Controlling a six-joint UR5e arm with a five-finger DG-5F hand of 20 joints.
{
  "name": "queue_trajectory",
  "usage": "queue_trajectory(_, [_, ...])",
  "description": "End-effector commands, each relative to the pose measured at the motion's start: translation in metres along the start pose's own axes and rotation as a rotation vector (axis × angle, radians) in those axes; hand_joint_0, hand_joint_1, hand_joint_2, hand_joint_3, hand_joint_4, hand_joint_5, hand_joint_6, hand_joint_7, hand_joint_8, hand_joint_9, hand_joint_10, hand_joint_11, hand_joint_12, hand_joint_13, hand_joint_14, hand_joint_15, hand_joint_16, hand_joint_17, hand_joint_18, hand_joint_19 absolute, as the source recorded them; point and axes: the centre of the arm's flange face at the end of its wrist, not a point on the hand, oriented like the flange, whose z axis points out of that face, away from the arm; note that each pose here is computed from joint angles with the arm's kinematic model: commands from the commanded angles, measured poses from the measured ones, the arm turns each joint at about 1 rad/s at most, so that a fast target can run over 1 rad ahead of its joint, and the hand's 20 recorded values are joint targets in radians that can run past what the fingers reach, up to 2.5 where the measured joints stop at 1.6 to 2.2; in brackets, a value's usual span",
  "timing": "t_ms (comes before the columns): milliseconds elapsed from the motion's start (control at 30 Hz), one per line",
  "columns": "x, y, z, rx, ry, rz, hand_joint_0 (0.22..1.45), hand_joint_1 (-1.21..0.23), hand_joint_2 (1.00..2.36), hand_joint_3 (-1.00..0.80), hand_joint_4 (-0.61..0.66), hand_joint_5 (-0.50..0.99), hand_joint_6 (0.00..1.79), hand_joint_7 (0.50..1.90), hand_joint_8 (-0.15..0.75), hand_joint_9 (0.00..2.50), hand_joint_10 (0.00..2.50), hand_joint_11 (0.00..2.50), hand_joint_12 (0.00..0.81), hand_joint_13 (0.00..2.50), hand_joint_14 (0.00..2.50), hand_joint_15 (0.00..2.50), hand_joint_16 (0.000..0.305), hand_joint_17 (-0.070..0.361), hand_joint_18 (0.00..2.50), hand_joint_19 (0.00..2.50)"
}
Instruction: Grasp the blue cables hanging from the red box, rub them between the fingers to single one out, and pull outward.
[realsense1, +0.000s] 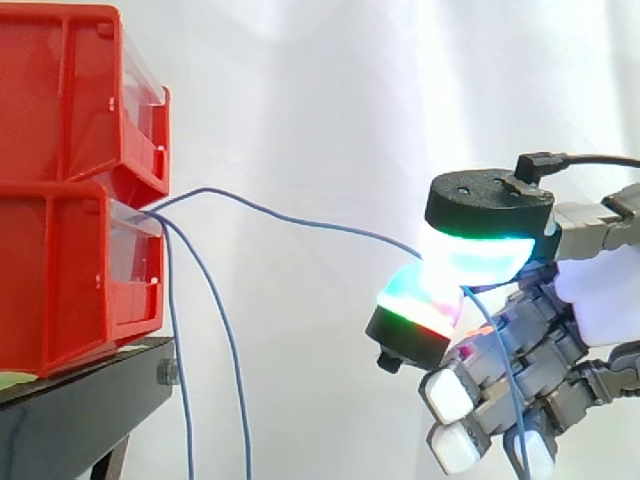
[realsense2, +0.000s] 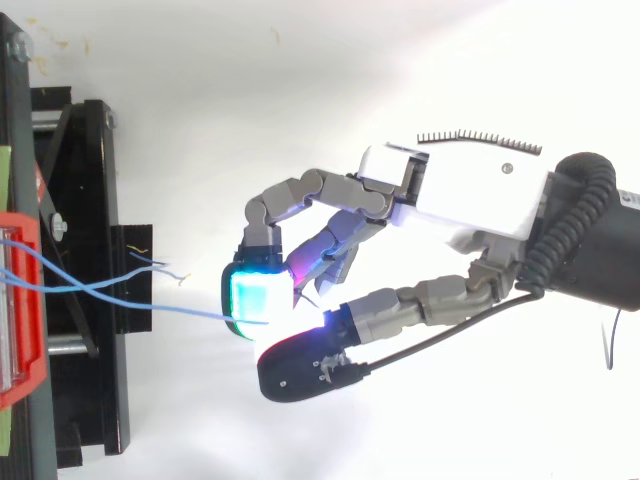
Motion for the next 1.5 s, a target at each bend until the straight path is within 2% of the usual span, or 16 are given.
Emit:
queue_trajectory(0, [0.0,0.0004,0.0001,-0.001,0.0,0.0,0.61,-0.79,1.01,-0.17,0.05,-0.07,0.79,1.23,0.269,0.97,0.01,0.49,0.42,0.83,0.01,0.42,0.056,0.126,0.85,0.7])
queue_trajectory(1467, [0.0,-0.0003,-0.0001,0.001,0.0,0.0,0.61,-0.79,1.01,-0.17,0.04,-0.08,0.79,1.22,0.261,0.96,0.01,0.5,0.42,0.82,0.01,0.42,0.056,0.126,0.85,0.7])
